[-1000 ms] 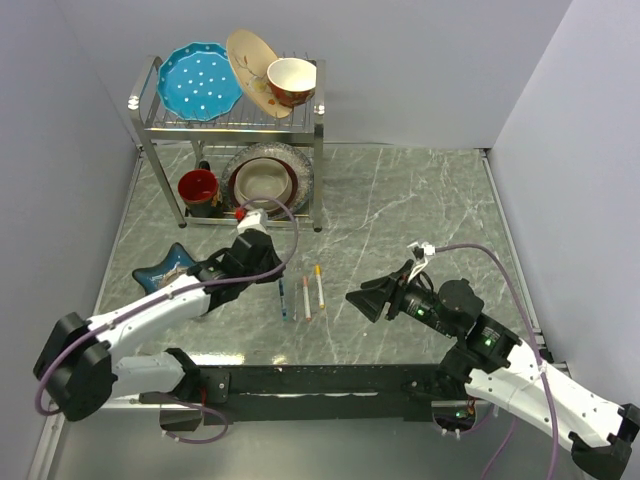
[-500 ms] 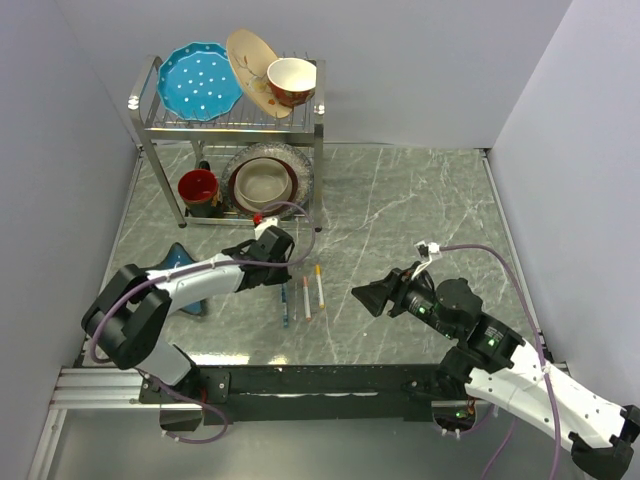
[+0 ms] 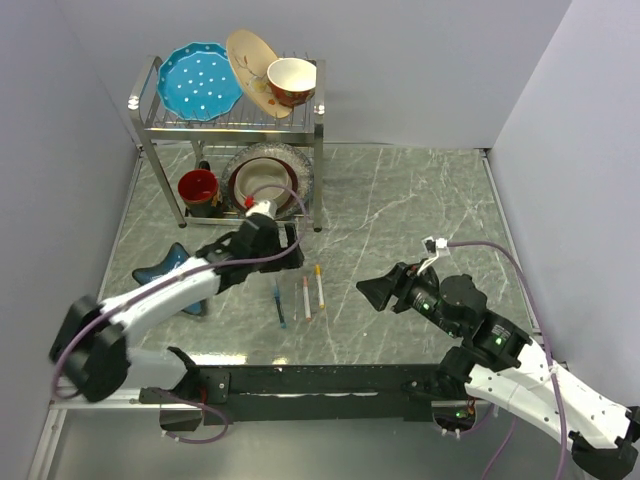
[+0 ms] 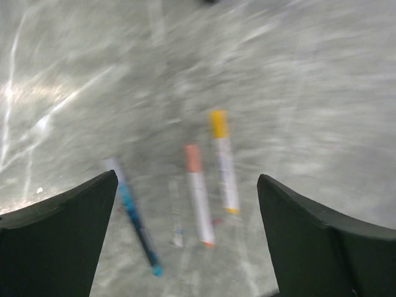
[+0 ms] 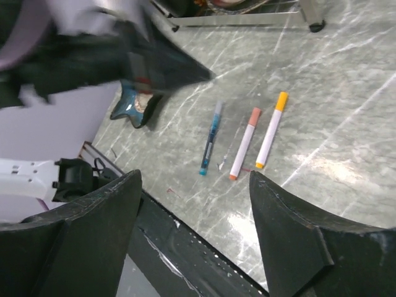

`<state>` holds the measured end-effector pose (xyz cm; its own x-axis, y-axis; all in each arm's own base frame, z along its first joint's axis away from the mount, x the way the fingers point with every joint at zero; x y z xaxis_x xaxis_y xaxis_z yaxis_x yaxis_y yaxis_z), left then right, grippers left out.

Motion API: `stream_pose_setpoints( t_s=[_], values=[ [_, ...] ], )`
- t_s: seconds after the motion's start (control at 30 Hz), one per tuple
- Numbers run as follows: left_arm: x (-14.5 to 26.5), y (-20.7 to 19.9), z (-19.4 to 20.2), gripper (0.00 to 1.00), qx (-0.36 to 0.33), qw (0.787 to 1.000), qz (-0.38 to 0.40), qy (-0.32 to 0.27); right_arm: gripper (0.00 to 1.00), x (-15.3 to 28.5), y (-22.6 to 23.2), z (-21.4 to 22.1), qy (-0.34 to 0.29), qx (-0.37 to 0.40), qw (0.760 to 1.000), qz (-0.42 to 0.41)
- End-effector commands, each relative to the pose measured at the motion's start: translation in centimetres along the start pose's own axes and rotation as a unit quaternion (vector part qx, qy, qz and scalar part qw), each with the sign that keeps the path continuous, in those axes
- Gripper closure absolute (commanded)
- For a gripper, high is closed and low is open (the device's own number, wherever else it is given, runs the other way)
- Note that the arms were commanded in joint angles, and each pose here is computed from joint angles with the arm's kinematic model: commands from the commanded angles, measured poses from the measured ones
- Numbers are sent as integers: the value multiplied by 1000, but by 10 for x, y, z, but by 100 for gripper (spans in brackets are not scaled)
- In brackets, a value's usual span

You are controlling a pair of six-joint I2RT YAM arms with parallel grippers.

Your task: Insert the pens into the pen caps

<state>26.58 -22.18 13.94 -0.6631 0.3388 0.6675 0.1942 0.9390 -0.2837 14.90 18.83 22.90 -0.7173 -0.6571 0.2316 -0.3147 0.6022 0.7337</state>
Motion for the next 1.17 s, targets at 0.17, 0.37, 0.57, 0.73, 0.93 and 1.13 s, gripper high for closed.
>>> stream_pose_setpoints(
  t_s=[0.17, 0.37, 0.57, 0.73, 0.93, 1.13],
  values=[
    [122, -58, -67, 1, -96, 946, 236, -200, 0, 20, 18, -44, -63, 7, 998, 20],
    [170, -63, -59, 1, -132, 897, 316, -279, 0, 26, 15, -62, -107, 32, 993, 39],
    [193, -72, -58, 1, -161, 875, 354, -288, 0, 35, 27, -79, -135, 33, 990, 25],
    [198, -78, -57, 1, -164, 865, 376, -288, 0, 31, 34, -79, -131, 32, 991, 11],
    [206, -75, -58, 1, -164, 861, 375, -302, 1, 24, 36, -72, -114, 31, 993, 1],
    [209, -72, -60, 1, -168, 861, 365, -312, 1, 25, 33, -74, -121, 37, 992, 5]
  ],
)
Point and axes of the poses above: each gripper's point midway between its finger pads, its own x axis back along the fingers, its own y axis along the line the jaws close on, z = x × y, the point moved 2 cm from there along x, back along the fingers, and after that the axes turned 9 degrees about -x, right-handed, at the moved point
